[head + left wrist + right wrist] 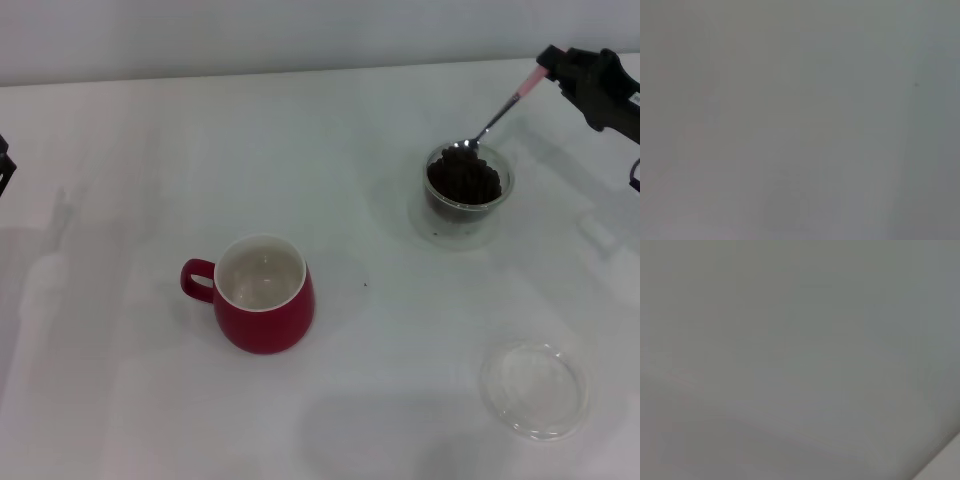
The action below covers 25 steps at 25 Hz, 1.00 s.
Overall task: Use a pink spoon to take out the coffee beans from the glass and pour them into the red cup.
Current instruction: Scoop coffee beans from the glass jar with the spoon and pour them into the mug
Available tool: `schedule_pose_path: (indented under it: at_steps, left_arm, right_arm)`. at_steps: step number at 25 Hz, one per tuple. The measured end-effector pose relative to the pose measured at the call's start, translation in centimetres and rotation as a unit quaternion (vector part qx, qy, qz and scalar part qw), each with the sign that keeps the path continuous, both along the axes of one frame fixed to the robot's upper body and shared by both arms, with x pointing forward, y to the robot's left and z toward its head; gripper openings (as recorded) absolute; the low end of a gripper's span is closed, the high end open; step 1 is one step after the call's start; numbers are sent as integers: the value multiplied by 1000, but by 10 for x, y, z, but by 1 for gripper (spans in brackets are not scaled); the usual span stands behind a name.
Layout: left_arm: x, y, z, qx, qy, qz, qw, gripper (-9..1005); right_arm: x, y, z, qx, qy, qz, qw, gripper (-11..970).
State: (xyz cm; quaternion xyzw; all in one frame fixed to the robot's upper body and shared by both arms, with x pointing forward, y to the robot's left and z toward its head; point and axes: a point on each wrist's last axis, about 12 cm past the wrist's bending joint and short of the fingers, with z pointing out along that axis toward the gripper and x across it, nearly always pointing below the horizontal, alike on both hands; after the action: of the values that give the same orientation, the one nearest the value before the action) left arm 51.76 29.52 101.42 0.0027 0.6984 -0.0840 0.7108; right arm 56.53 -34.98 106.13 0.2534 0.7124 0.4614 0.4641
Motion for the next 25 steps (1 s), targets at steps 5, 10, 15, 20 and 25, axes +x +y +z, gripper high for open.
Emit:
schedule_pose_path:
  at_steps: [5,10,15,20,25]
  left_arm:
    - [1,0,0,1,0,0,1000,879]
    - [2,0,1,1,0,-1,1000,879]
    - [5,-2,2,0,-2,-4,1000,879]
    - [5,-4,3,2,-3,-9,1000,880]
    - [5,-6,2,16,-5,-11,1000,880]
  right_arm:
    - [3,6,7,10,-12,24,1000,187]
    - [7,17,10,8,-16,53,998,189]
    - [11,37,12,14,-21,89,996,190]
    - [16,56,15,17,-25,120,992,192]
    - [20,76,17,19,-20,156,987,193]
